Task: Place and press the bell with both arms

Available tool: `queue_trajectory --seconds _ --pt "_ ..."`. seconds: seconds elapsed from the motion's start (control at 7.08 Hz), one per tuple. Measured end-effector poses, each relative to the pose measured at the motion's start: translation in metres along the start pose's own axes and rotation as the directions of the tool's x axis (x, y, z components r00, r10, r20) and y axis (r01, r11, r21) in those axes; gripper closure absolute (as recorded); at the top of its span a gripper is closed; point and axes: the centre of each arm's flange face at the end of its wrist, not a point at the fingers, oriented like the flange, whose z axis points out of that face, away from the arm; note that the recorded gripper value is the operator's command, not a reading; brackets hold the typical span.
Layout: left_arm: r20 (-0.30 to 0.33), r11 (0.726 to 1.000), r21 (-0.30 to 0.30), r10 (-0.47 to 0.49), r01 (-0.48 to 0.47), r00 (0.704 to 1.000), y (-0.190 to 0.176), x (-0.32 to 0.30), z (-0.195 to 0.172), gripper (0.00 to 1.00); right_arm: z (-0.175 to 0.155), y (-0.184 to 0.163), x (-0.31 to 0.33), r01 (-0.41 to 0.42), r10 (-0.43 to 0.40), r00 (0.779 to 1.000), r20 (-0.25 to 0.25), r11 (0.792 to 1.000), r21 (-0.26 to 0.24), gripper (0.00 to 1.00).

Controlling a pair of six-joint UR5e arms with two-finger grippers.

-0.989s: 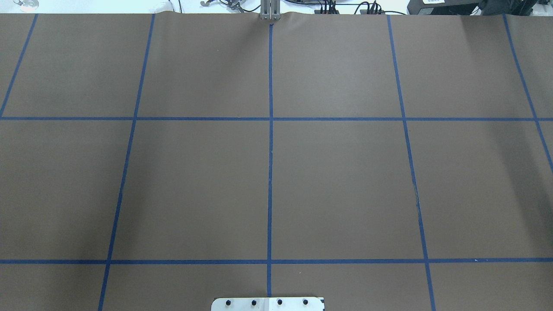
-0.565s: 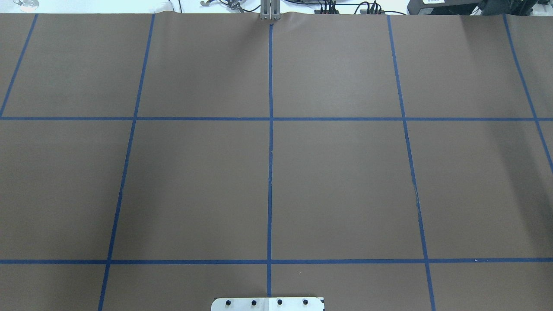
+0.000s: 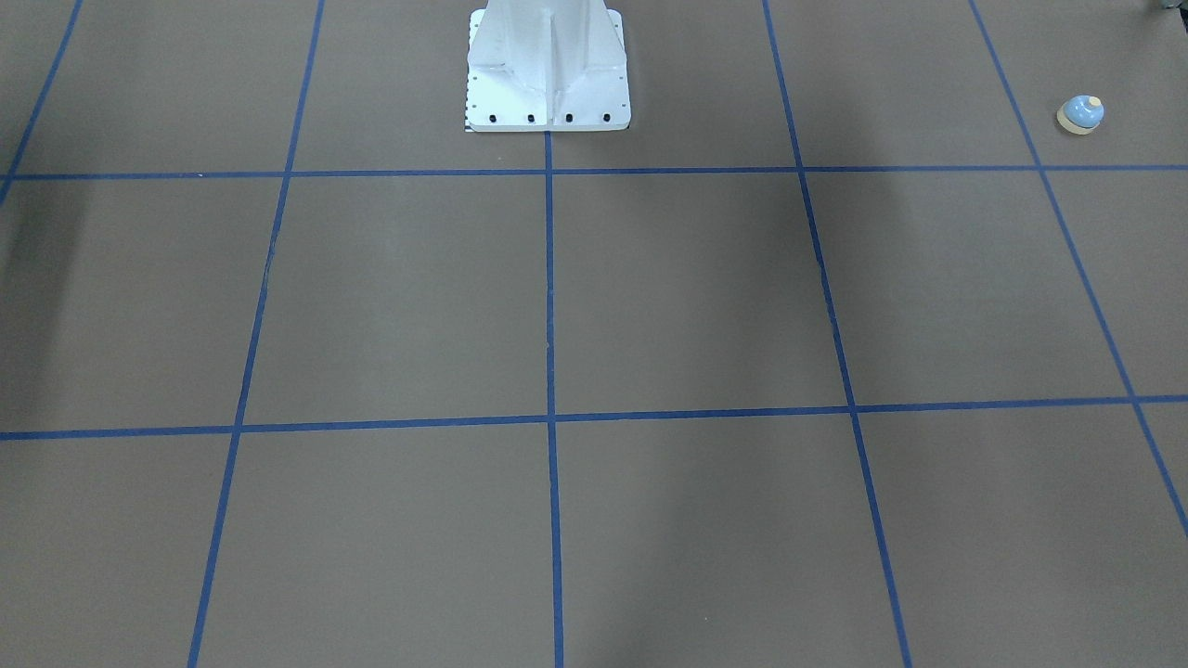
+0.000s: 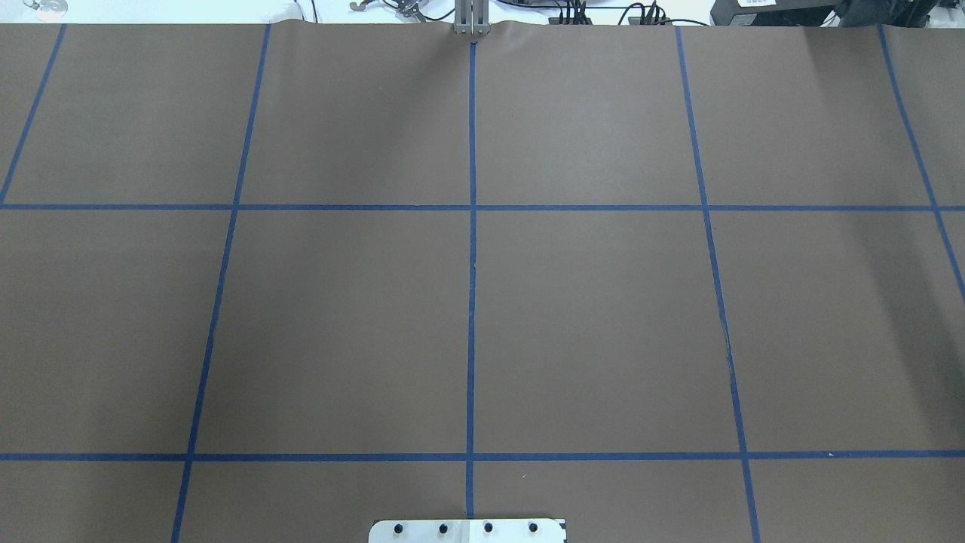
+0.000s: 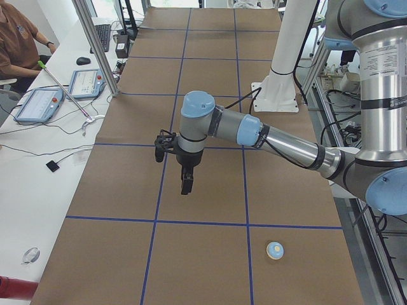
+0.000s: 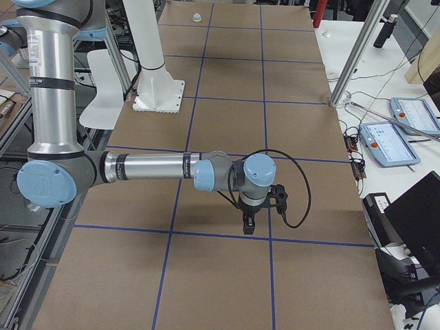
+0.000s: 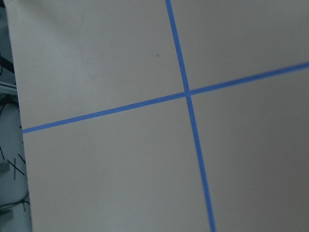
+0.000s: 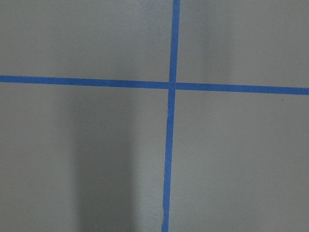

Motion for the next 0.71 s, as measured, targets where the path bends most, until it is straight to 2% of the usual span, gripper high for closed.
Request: queue_trajectory --seconds 0.14,0.28,0.57,0.71 --pt "0.053 0.996 0.016 -0.084 0.083 0.995 0.001 0.011 0.004 0.00 -0.006 -0.001 -0.007 0.014 -0.014 1.000 -0.003 1.000 0.011 0.00" --pt "0.120 0.985 0.043 -0.172 0.168 0.978 0.004 0.018 0.013 0.00 -0.011 -0.001 -0.013 0.025 -0.025 1.000 -0.001 0.999 0.020 0.00" --pt "0.234 0.946 0.102 -0.323 0.307 0.917 0.025 0.039 0.041 0.00 -0.015 0.000 -0.019 0.033 -0.033 0.999 0.000 0.999 0.028 0.00" --pt "0.285 0.922 0.132 -0.386 0.363 0.877 0.048 0.061 0.062 0.00 -0.015 0.001 -0.020 0.017 -0.017 1.000 -0.002 0.999 0.028 0.00"
